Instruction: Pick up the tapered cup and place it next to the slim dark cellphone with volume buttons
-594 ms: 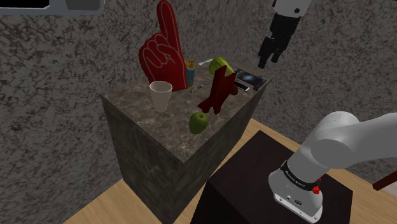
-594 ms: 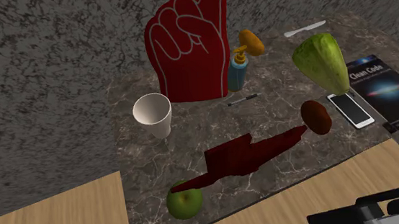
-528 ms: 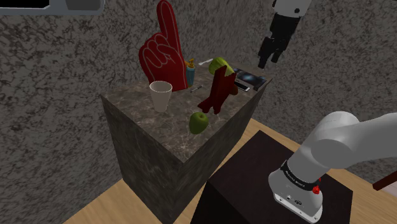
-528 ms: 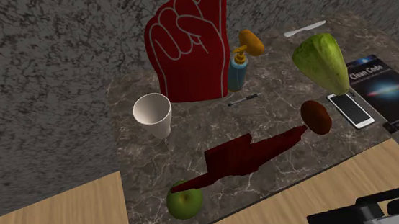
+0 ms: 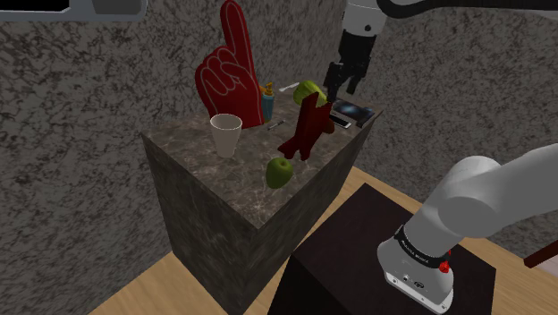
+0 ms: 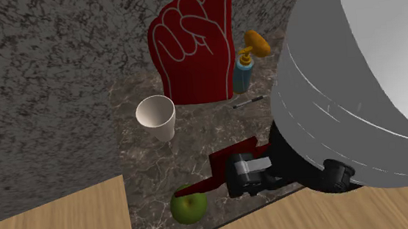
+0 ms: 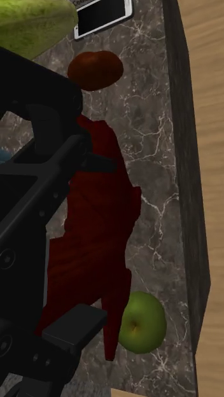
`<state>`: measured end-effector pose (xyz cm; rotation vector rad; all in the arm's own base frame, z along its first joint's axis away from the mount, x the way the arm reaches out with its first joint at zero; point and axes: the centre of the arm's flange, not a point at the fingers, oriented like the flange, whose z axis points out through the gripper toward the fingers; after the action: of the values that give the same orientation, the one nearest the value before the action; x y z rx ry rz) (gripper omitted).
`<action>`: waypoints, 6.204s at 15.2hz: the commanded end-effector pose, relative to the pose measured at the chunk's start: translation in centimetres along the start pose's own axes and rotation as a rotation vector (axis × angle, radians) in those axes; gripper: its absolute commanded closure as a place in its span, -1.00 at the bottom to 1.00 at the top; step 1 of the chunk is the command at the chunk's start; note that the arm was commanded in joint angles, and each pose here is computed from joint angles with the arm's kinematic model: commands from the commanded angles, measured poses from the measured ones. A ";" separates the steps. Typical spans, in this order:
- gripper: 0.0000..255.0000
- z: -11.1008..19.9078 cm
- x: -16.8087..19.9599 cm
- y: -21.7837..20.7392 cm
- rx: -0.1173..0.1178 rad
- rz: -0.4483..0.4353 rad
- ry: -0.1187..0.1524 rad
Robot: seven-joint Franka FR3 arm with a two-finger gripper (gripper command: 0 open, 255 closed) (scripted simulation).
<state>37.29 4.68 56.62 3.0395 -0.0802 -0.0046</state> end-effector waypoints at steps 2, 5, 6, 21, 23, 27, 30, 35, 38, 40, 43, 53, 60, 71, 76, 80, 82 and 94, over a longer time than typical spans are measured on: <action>-1.00 1.3 2.6 -2.7 -0.005 -0.006 0.003; -1.00 2.6 5.3 -5.4 -0.011 -0.012 0.006; -1.00 3.1 6.2 -6.3 -0.013 -0.014 0.007; -1.00 9.9 19.4 -19.6 -0.042 -0.044 0.021; -1.00 10.8 21.1 -21.4 -0.046 -0.049 0.023; -1.00 12.7 24.6 -25.0 -0.054 -0.057 0.026; -1.00 14.1 26.1 -26.6 -0.058 -0.060 0.028; -1.00 16.7 26.2 -26.4 -0.058 -0.060 0.028; -1.00 17.5 26.2 -26.4 -0.058 -0.060 0.028; -1.00 17.5 26.2 -26.4 -0.058 -0.060 0.028; -1.00 17.5 26.2 -26.4 -0.058 -0.060 0.028; 1.00 17.3 26.2 -26.5 -0.058 -0.060 0.028; 1.00 14.4 26.2 -26.0 -0.058 -0.060 0.028; 1.00 8.6 26.2 -25.4 -0.058 -0.060 0.028; 1.00 6.0 26.2 -25.2 -0.058 -0.060 0.028; 1.00 3.9 26.2 -25.0 -0.058 -0.060 0.028; 1.00 2.8 26.2 -24.9 -0.058 -0.060 0.028; 1.00 -2.8 26.3 -23.0 -0.058 -0.060 0.028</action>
<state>64.89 27.08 56.69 2.9826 0.0142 0.0302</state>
